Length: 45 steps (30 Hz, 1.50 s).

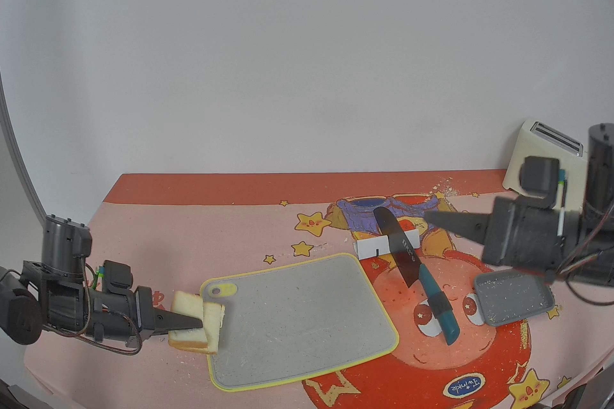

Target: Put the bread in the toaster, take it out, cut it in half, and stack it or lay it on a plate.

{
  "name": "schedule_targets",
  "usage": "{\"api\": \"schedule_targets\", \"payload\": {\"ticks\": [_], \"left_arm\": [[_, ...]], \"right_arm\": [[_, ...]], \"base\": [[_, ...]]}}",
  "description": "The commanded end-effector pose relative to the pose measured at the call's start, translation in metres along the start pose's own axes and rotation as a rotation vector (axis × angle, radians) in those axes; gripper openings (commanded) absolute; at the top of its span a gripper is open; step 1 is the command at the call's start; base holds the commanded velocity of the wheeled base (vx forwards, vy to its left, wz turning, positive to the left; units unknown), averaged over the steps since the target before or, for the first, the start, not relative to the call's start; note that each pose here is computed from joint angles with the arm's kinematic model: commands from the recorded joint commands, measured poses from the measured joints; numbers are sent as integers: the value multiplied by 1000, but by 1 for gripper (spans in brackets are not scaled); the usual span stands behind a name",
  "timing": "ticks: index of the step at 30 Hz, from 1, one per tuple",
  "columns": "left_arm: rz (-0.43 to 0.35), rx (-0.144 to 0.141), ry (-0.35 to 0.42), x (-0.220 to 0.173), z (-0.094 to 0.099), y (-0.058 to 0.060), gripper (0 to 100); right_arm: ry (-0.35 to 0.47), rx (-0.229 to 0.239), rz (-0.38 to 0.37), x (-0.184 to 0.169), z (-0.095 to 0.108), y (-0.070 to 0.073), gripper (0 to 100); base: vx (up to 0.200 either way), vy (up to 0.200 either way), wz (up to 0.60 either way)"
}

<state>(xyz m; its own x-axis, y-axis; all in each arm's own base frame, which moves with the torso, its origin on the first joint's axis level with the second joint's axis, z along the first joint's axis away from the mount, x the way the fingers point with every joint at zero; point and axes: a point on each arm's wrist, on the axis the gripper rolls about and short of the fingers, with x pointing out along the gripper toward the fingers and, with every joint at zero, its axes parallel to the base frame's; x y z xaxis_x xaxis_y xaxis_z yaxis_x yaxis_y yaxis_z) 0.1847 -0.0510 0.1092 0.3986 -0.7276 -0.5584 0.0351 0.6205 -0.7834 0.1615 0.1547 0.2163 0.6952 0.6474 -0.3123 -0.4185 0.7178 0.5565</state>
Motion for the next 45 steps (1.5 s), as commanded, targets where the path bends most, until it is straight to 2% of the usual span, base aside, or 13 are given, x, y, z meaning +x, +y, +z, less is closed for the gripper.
{"api": "schedule_targets", "payload": {"ticks": [1, 4, 7, 12, 13, 15, 19, 25, 29, 33, 36, 42, 45], "left_arm": [[-98, 108, -122, -33, -10, -27, 0], [-131, 105, -143, -40, -12, -34, 0], [-138, 107, -148, -40, -8, -37, 0], [-156, 121, -132, -39, -10, -35, 0], [-178, 127, -120, -39, -9, -35, 0], [-190, 122, -109, -37, -8, -34, 0], [-182, 108, -132, -41, -4, -29, 0], [-191, 114, -147, -45, -2, -29, 0], [-193, 126, -156, -45, 0, -31, 0], [-216, 173, -169, -48, 5, -40, 0], [-238, 191, -151, -47, 7, -49, 0], [-273, 209, -76, -36, 1, -61, 0], [-275, 214, 3, -20, -2, -64, 0]], "right_arm": [[-87, -9, -16, -35, 19, -22, 0], [-87, -6, -27, -34, 20, -25, 0], [-51, -4, -52, -21, 16, -30, 0], [-37, -7, -76, -14, 14, -33, 0], [-40, -6, -74, -15, 15, -32, 0], [-46, -4, -73, -17, 16, -33, 0], [-65, 1, -81, -21, 19, -35, 0], [-88, 4, -84, -26, 22, -37, 0], [-89, 4, -83, -26, 22, -36, 0], [-90, 4, -85, -26, 22, -37, 0], [-90, 3, -85, -26, 22, -37, 0], [-95, 7, -95, -26, 24, -39, 0], [-101, 11, -103, -27, 25, -41, 0]], "base": [[0, 0, 0], [0, 0, 0], [0, 0, 0], [0, 0, 0], [0, 0, 0], [0, 0, 0], [0, -150, 0], [0, -200, 0], [0, -200, 0], [0, -200, 0], [0, -200, 0], [0, -200, 0], [0, -200, 0]]}}
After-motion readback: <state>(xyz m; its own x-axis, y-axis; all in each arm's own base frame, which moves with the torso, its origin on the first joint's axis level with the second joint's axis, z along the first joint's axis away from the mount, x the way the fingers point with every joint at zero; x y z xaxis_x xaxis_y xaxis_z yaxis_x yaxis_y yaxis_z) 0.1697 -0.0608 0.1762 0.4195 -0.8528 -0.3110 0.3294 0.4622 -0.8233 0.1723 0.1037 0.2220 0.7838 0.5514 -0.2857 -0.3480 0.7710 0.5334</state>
